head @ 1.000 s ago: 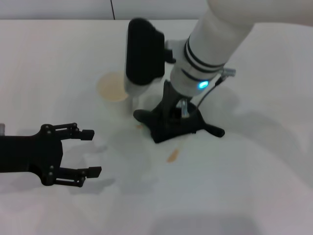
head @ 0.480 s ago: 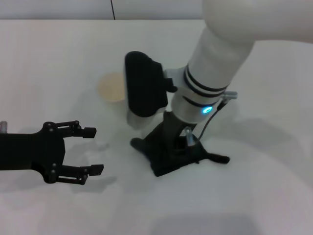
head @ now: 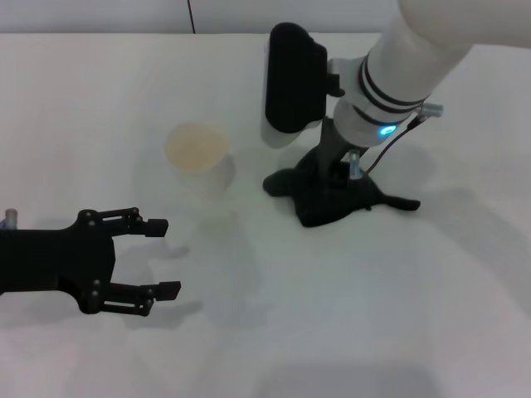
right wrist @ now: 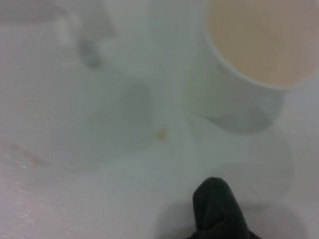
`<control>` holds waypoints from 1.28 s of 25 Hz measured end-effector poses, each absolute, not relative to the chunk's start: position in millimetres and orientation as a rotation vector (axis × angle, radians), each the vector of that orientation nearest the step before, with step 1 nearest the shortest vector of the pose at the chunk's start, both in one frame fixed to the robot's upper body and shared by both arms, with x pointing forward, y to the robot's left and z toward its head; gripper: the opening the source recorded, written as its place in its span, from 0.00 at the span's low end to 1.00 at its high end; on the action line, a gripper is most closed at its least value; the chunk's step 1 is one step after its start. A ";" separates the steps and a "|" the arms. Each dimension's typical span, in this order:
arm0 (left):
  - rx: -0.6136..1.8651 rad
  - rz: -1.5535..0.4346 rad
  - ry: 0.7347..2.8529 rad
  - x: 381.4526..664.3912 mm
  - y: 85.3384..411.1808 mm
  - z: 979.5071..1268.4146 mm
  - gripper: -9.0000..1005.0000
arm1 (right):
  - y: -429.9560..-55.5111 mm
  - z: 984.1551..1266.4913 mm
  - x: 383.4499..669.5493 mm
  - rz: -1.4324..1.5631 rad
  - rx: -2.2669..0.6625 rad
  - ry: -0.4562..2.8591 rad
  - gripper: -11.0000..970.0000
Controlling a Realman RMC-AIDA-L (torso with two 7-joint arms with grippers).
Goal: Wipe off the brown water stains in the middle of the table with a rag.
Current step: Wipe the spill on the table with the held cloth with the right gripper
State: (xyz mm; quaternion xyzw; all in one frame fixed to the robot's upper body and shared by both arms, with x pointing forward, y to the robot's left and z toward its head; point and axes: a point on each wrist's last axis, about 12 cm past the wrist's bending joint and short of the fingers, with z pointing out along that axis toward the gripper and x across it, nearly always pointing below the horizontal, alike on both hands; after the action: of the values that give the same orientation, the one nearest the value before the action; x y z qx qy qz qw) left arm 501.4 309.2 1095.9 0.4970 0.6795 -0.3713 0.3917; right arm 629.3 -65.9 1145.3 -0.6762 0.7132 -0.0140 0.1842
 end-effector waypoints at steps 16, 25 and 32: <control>1.257 -0.951 1.711 502.4 306.4 1097.3 0.87 | -13.5 1143.6 578.3 0.254 -2.041 1.846 0.07; 1.264 -0.949 1.695 505.7 301.2 1098.6 0.87 | -15.6 1136.9 595.5 0.179 -1.974 1.866 0.07; 1.262 -0.952 1.695 506.8 300.0 1098.5 0.87 | -37.9 1136.0 623.4 0.045 -1.890 1.950 0.07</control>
State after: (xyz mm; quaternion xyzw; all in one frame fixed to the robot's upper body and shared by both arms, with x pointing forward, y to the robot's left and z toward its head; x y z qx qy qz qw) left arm 506.8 300.0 1098.5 0.4989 0.6702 -0.3763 0.4004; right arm 623.4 -37.9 1136.0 -0.6802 0.7018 0.0162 0.2111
